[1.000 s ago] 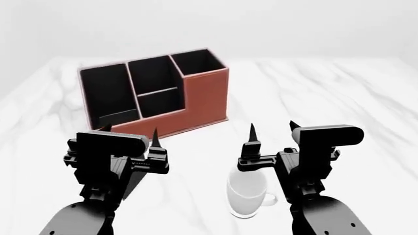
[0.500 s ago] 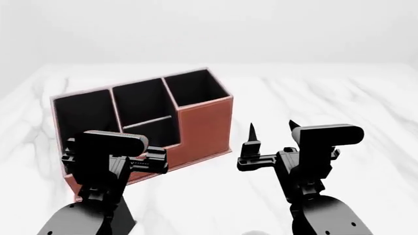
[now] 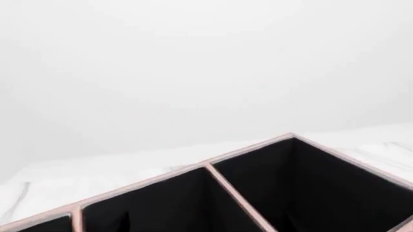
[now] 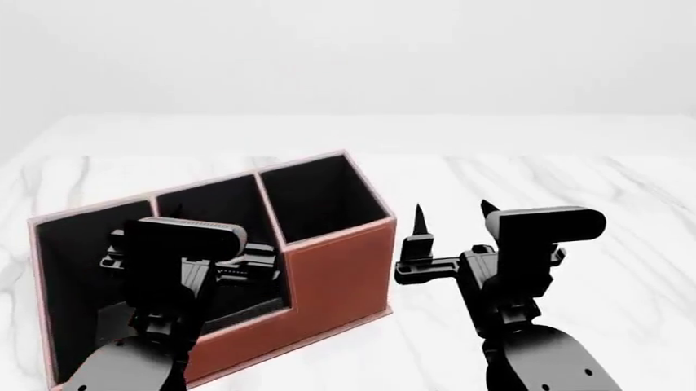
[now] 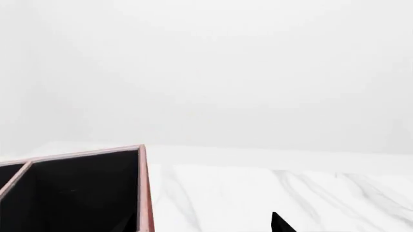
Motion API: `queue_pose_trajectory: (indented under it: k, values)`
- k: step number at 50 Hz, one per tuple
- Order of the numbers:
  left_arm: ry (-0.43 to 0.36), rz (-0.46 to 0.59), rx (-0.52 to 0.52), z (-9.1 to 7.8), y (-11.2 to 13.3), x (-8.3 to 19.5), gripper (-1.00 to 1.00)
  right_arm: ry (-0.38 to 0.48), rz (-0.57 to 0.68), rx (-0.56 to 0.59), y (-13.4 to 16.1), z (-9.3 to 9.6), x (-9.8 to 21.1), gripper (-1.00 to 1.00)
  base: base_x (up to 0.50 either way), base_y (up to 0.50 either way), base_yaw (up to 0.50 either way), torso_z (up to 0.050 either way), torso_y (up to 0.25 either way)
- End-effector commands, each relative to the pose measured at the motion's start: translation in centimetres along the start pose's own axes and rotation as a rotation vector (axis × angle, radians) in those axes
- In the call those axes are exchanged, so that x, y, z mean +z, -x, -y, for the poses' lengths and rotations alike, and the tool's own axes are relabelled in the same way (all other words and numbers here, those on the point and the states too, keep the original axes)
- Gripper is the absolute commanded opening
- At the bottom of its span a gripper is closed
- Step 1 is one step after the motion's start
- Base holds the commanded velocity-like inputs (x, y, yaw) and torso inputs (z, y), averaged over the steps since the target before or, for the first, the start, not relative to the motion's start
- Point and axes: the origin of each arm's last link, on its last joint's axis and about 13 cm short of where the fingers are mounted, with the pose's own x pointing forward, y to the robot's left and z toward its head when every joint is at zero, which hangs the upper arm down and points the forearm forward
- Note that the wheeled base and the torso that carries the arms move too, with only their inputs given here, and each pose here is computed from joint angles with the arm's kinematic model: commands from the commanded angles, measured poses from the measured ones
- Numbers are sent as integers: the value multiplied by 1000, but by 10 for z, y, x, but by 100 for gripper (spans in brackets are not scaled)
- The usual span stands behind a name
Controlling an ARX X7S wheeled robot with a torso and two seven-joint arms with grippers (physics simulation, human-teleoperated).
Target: Pick up the book and place it in the front compartment of the caddy.
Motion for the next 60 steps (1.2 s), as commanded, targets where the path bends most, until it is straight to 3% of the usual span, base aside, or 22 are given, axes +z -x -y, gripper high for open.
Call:
queue_pose_trajectory:
  k: [1, 16, 24, 29, 32, 35, 37, 38, 39, 40, 41, 60]
  values:
    - [-1, -1, 0, 0, 1, 0, 100, -1, -1, 1, 1, -1, -1, 100, 0, 0, 0, 0, 0]
    - [13, -13, -11, 1, 5, 2, 100, 7, -3, -2, 0, -1, -2, 100, 0, 0, 0, 0, 0]
    - [-3, -88, -31, 1, 30, 32, 100, 8, -6, -11, -1, 0, -1, 100, 0, 0, 0, 0, 0]
    - [-9, -127, -27, -2, 41, 36, 100, 10, -10, -13, -2, -1, -3, 100, 0, 0, 0, 0, 0]
    - [-51, -153, 101, -10, 42, 43, 100, 12, -11, -14, -3, -1, -3, 100, 0, 0, 0, 0, 0]
    - [-57, -209, 138, -11, 45, 52, 100, 15, -9, -15, -3, -1, -2, 100, 0, 0, 0, 0, 0]
    - [-30, -240, -23, -6, 59, 58, 100, 15, -12, -15, -3, -1, -2, 100, 0, 0, 0, 0, 0]
    - [-32, -254, -23, -7, 61, 60, 100, 17, -14, -14, -3, -1, -3, 100, 0, 0, 0, 0, 0]
    - [-79, -206, 13, -12, 64, 85, 100, 29, -18, -13, -5, -1, -5, 100, 0, 0, 0, 0, 0]
    - [-114, -257, -5, -17, 77, 98, 100, 28, -17, -14, -5, -1, -5, 100, 0, 0, 0, 0, 0]
    - [-80, -393, -75, -14, 84, 101, 100, 26, -17, -13, -5, -1, -5, 100, 0, 0, 0, 0, 0]
    - [-40, -585, -83, -14, 100, 119, 100, 31, -24, -10, -5, -2, -5, 100, 0, 0, 0, 0, 0]
